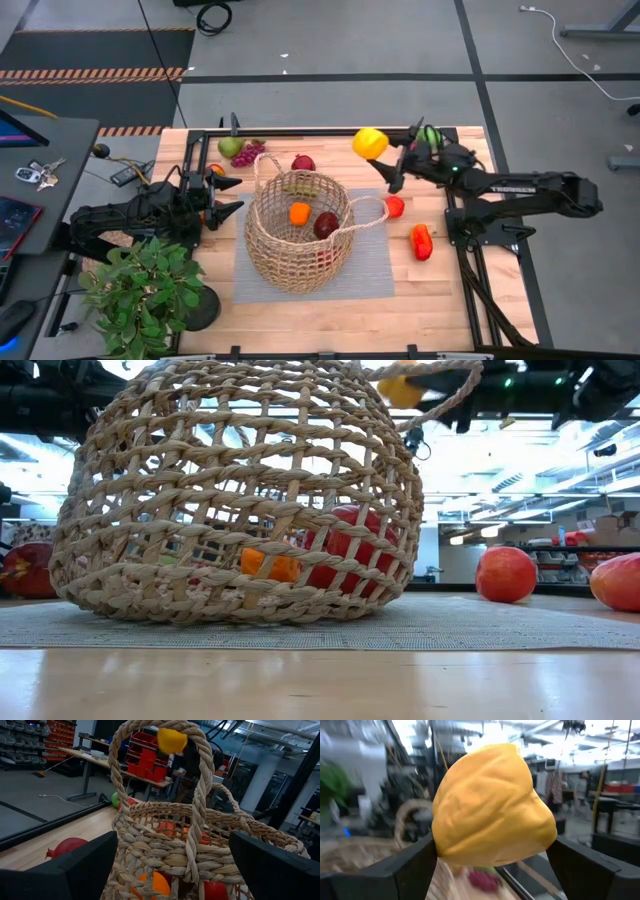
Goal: Build produce basket
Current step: Put the yellow bell pepper into the brown woven basket
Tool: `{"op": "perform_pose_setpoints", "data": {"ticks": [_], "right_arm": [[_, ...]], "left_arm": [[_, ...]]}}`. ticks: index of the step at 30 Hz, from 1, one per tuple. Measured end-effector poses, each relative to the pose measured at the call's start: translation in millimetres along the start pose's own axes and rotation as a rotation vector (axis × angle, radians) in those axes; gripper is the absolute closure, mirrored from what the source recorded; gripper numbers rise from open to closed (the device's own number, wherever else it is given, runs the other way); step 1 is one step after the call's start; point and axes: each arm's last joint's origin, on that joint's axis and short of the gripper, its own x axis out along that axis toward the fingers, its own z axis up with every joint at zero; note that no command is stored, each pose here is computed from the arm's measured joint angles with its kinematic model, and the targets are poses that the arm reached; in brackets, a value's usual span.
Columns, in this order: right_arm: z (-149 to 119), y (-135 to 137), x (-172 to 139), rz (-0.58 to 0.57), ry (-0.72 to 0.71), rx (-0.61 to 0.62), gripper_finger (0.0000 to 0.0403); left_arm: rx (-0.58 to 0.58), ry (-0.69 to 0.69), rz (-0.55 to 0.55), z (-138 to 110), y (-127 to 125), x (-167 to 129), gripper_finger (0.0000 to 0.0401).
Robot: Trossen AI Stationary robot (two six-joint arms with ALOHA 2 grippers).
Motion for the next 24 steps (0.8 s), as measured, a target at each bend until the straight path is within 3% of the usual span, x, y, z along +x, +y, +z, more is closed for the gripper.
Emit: {"op": "perform_pose_setpoints", "data": {"ticks": [6, 11, 16, 24], "right_arm": [[24.9, 5.9, -1.2, 0.188, -0.08, 0.18, 0.0044], [47.7, 15.6, 17.3, 0.214, 0.05, 0.182, 0.0044], [59.3, 28.7, 42.1, 0.141, 0.195, 0.048, 0.0044], [49.0, 60.6, 75.8, 0.009, 0.384, -0.341, 0.0044]], "left_arm": [[0.0, 0.0, 0.0, 0.0, 0.0, 0.0, 0.0012], [0.0, 0.0, 0.0, 0.0, 0.0, 0.0, 0.0012], [0.0, 0.0, 0.0, 0.0, 0.0, 0.0, 0.0012], [0.0, 0.0, 0.0, 0.0, 0.0, 0.0, 0.0012]]}}
